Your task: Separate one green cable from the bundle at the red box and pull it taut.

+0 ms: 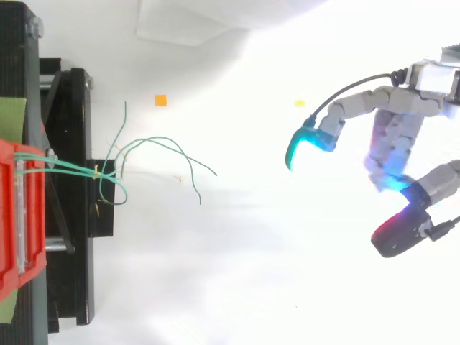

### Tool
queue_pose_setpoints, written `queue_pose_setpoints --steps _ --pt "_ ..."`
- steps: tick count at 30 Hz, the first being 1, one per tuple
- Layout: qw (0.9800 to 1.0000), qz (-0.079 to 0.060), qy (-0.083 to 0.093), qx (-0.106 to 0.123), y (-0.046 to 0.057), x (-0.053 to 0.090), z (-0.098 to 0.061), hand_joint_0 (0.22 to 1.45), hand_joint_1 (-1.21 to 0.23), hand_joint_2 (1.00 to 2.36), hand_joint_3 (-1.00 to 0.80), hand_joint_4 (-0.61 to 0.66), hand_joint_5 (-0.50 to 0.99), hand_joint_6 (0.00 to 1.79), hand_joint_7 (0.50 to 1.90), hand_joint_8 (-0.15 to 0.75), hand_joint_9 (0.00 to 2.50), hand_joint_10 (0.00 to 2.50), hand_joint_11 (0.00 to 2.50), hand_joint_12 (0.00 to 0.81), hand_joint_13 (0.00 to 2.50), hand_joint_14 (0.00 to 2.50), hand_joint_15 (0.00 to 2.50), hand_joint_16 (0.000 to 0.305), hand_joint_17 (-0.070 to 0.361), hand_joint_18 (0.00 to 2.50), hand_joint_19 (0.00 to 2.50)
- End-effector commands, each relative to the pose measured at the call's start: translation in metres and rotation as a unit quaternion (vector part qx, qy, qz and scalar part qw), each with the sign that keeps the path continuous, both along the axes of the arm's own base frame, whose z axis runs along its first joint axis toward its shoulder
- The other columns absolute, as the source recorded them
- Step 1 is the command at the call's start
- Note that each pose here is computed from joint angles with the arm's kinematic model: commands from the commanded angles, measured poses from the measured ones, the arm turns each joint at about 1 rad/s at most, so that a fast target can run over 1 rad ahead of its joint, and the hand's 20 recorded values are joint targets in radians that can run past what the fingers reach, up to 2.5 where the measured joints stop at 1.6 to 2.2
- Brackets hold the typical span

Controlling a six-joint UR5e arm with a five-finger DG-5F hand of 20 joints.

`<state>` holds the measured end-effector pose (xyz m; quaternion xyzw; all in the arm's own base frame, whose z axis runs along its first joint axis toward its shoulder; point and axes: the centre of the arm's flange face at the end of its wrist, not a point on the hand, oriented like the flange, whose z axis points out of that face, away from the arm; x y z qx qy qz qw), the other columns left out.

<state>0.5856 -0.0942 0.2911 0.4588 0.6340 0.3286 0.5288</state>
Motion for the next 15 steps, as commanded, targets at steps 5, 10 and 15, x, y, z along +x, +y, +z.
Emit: queue_pose_setpoints --steps 5,10,15 --pt "1.0 0.0 0.001 0.0 0.0001 -0.0004 -0.0009 0.75 -1.02 1.0 -0.5 0.33 -0.04 0.5 0.93 0.244 1.04 0.01 1.09 0.2 0.55 0.02 0.69 0.017 0.038 0.35 0.7" --pt "1.0 0.0 0.0 0.001 0.0001 0.0001 -0.0002 0.71 -0.98 1.0 -0.5 0.2 -0.04 0.53 1.31 0.247 0.94 0.01 0.94 0.215 0.59 0.02 0.65 0.017 0.039 0.4 0.67" --pt "1.0 0.0 0.0 0.0 0.0001 0.0001 -0.0002 0.63 -0.82 1.0 -0.5 -0.04 -0.03 0.77 1.0 0.203 1.4 0.02 1.0 0.253 0.96 0.02 0.69 0.027 0.061 0.68 0.71"
